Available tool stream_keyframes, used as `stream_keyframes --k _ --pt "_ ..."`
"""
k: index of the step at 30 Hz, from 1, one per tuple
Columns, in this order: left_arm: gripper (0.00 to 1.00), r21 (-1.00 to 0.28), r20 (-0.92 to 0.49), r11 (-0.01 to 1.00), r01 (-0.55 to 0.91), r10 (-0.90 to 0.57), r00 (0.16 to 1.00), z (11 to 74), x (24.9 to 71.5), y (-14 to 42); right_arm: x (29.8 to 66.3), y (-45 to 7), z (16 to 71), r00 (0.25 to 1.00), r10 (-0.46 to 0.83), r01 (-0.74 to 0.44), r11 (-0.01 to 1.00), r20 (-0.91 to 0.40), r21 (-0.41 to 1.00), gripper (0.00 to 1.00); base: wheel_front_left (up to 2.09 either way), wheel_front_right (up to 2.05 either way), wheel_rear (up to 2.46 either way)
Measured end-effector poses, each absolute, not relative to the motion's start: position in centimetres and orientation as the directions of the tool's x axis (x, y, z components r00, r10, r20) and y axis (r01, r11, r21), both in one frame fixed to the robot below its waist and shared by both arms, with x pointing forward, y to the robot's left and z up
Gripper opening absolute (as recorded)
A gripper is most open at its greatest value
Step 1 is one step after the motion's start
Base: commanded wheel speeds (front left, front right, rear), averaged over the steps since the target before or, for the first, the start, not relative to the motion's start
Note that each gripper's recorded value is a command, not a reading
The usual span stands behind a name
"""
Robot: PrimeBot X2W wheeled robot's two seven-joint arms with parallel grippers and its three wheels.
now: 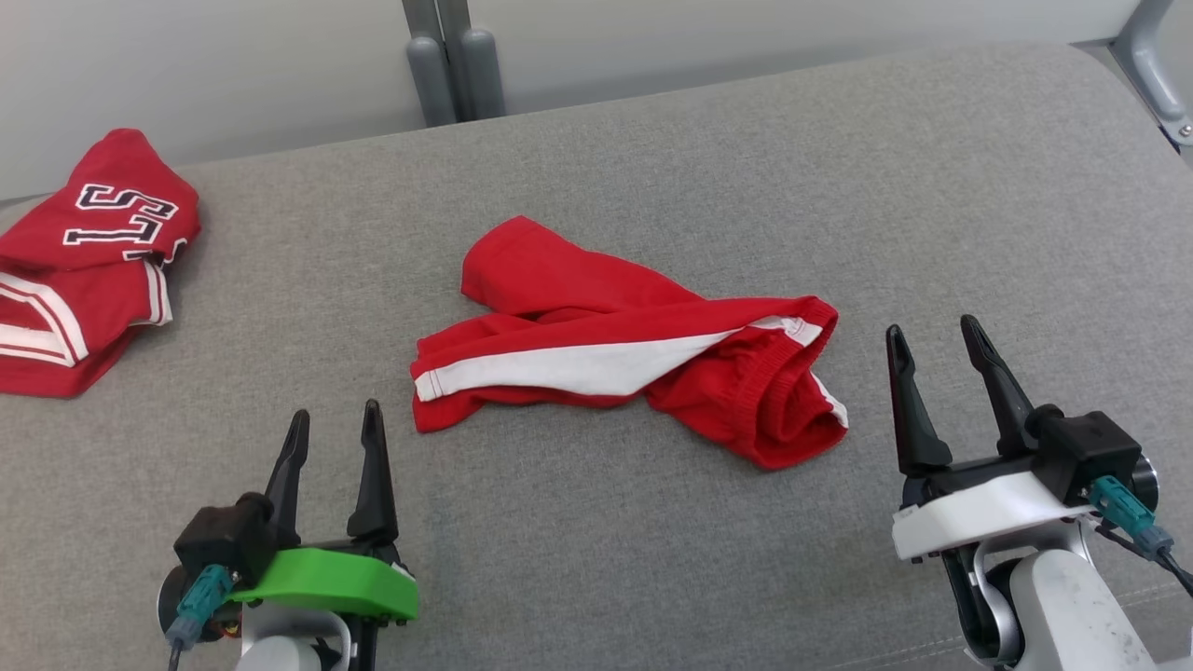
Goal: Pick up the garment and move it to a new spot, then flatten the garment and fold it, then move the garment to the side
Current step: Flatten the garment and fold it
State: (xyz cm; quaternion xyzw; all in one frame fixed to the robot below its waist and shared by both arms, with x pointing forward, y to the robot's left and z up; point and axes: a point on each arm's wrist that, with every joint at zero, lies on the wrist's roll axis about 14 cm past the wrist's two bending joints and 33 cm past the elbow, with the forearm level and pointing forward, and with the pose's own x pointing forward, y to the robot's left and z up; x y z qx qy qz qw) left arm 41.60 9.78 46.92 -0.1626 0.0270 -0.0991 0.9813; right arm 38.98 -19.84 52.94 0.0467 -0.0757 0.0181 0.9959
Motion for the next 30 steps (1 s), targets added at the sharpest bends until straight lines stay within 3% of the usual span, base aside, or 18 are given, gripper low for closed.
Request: stream_keyframes --k 14,30 --pt "1.0 -0.318 0.019 0.943 0.1 -0.099 0.995 48.9 37.2 12.5 37.0 -17.4 54.4 0.977 0.074 -0.092 0.993 0.199 0.079 1.0 0.0 0.0 0.0" --pt "1.0 -0.317 0.032 0.944 0.09 -0.084 0.996 49.4 37.1 12.7 37.2 -17.6 52.5 0.988 0.067 -0.082 0.991 0.14 0.103 1.0 0.0 0.0 0.0"
